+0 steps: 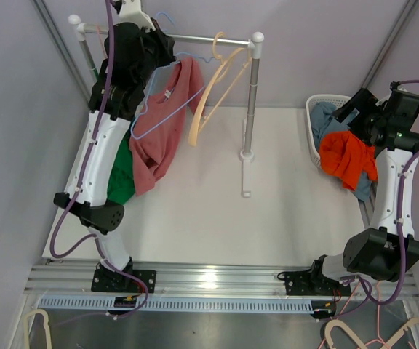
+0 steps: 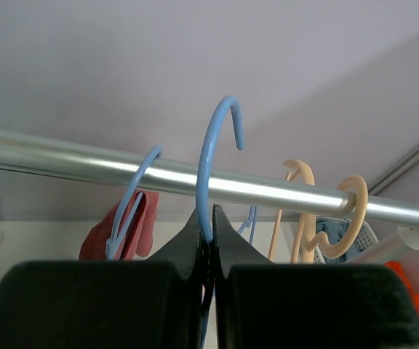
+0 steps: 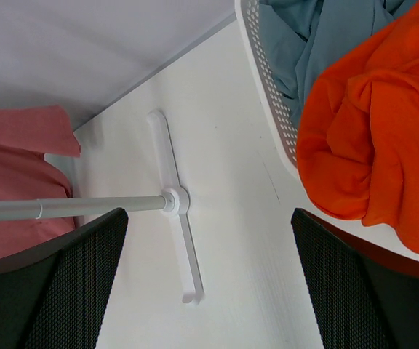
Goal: Remove the t-shirt from the hanger
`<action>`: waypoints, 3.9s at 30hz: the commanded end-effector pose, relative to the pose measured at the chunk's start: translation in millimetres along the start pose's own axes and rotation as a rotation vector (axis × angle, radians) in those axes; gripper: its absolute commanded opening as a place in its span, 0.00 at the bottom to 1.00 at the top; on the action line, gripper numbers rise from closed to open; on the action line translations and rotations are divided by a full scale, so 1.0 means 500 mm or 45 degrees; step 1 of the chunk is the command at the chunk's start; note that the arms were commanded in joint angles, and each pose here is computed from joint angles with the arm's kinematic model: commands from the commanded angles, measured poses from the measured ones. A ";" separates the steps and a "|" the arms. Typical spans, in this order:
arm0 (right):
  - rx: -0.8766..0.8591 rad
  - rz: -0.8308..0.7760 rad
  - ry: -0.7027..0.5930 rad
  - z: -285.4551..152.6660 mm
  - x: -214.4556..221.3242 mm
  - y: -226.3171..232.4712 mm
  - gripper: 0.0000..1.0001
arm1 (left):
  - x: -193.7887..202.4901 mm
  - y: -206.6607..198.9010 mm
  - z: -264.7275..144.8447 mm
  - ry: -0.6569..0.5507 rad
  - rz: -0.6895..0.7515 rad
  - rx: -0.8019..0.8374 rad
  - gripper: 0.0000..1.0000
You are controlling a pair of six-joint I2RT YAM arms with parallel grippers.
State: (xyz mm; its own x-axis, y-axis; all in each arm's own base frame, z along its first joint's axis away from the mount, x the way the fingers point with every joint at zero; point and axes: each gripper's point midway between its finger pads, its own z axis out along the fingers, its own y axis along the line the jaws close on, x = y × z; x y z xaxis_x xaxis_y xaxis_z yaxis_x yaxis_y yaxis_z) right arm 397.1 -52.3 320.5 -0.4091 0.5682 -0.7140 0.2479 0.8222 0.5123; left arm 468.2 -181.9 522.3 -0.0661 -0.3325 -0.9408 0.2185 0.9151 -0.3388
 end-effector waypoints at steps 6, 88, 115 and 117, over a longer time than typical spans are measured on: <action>-0.080 -0.037 -0.047 -0.028 -0.013 0.033 1.00 | 0.006 -0.008 0.013 -0.100 0.144 0.004 0.01; -0.127 -0.038 0.004 -0.038 0.027 0.042 1.00 | 0.043 0.137 -0.077 0.002 0.357 -0.168 1.00; -0.169 -0.102 -0.008 -0.037 0.034 0.066 0.99 | -0.096 0.091 -0.042 -0.126 0.207 -0.128 0.01; -0.235 -0.159 -0.032 -0.046 0.040 0.096 0.99 | -0.127 0.087 -0.078 -0.168 0.169 -0.137 0.01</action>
State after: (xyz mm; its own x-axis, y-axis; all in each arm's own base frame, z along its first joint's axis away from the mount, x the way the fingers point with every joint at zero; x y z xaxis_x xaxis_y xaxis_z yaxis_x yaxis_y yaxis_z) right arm 383.8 -19.8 314.6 -0.4572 0.5270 -0.7165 0.1490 0.8396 0.5224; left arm 497.1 -131.1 470.5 -0.1270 -0.1051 -0.9863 0.0820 0.9899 -0.1160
